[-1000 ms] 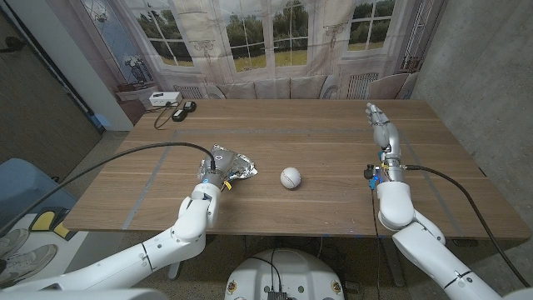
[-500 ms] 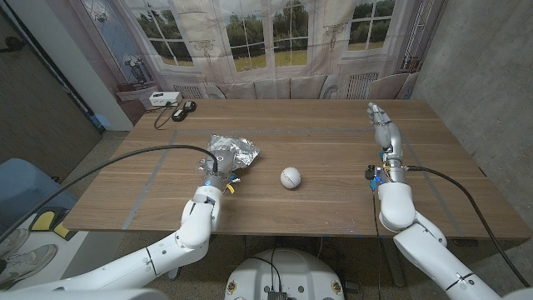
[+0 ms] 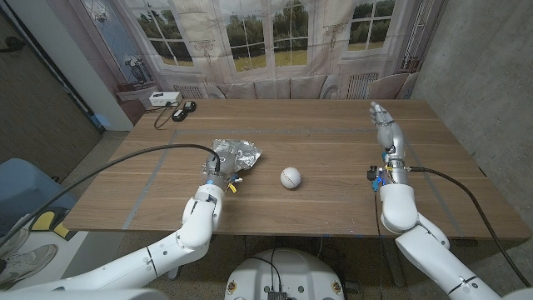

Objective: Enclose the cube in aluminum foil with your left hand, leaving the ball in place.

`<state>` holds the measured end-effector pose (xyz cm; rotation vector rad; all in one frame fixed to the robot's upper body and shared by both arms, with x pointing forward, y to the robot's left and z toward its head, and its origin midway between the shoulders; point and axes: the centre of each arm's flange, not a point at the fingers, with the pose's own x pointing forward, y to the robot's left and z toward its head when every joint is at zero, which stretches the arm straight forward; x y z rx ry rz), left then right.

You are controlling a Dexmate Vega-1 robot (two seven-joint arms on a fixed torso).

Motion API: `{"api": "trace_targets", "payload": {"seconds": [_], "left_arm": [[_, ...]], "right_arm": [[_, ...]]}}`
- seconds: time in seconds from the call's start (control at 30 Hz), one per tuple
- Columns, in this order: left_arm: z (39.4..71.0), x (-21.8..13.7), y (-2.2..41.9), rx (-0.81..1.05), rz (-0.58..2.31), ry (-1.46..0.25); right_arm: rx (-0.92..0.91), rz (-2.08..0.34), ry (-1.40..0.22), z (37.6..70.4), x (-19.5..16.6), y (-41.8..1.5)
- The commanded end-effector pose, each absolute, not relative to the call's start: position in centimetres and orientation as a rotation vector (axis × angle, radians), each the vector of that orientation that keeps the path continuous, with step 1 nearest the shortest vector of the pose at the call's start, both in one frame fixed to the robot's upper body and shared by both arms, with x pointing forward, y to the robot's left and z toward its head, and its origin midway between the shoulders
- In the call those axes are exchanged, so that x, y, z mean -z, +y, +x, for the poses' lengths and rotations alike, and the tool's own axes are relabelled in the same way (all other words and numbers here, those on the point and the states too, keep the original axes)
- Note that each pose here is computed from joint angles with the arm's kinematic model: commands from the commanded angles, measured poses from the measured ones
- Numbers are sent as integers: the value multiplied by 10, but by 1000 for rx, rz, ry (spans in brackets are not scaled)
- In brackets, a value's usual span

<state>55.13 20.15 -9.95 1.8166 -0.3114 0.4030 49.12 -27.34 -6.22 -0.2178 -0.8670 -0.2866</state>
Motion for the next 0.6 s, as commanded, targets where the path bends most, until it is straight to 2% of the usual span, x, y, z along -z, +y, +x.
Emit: {"api": "trace_targets", "payload": {"seconds": [0.03, 0.4, 0.6], "left_arm": [[549, 96, 201, -350, 1838, -240], [533, 89, 203, -423, 1714, -375], [525, 81, 211, -369, 1533, -442]], "right_arm": [[292, -218, -877, 487, 62, -274], [288, -215, -881, 488, 61, -275], [292, -219, -883, 486, 60, -275]]}}
